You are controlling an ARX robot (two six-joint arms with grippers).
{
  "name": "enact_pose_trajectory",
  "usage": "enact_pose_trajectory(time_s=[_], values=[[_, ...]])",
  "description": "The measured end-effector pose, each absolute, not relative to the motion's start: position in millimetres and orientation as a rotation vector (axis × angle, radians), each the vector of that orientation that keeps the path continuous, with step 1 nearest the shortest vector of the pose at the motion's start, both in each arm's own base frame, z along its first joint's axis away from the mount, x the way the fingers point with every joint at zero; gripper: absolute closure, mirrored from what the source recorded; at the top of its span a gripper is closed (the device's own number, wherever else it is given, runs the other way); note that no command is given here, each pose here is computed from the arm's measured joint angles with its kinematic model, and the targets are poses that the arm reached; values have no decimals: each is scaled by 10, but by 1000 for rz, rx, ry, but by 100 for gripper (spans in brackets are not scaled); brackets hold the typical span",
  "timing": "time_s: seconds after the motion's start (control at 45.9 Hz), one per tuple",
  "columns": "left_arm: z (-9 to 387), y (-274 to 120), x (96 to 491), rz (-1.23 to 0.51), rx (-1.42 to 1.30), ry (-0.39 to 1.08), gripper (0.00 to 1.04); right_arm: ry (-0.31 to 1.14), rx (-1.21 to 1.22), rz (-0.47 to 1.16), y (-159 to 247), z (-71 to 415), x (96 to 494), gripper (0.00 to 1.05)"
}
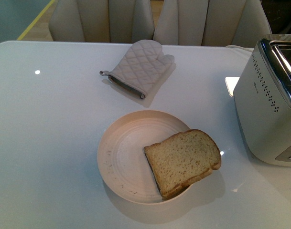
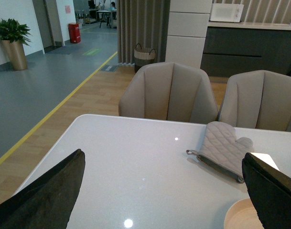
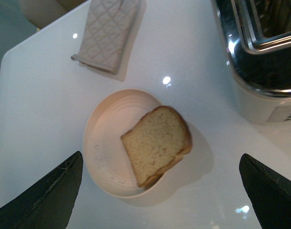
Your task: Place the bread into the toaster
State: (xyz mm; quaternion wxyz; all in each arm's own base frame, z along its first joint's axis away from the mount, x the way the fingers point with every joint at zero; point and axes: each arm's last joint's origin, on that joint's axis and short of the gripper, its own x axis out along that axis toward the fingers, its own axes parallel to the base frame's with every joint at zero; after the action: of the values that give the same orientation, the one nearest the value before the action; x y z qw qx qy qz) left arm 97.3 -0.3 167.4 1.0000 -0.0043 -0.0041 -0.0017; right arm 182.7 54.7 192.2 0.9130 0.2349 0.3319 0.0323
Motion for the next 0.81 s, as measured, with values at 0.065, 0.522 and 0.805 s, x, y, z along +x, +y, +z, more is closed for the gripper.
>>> enact_pose_trajectory(time_s=[0.065,0.522,0.805], values=[[1674,-3,973,-3,-8,-8,7,712,534,70,605,1905,1910,9],[1674,-3,973,-3,-8,-8,7,962,672,-28,885,1116,2316,9],[1674,-3,973,-3,-8,-8,7,1080,720,-118,922,536,2501,9]])
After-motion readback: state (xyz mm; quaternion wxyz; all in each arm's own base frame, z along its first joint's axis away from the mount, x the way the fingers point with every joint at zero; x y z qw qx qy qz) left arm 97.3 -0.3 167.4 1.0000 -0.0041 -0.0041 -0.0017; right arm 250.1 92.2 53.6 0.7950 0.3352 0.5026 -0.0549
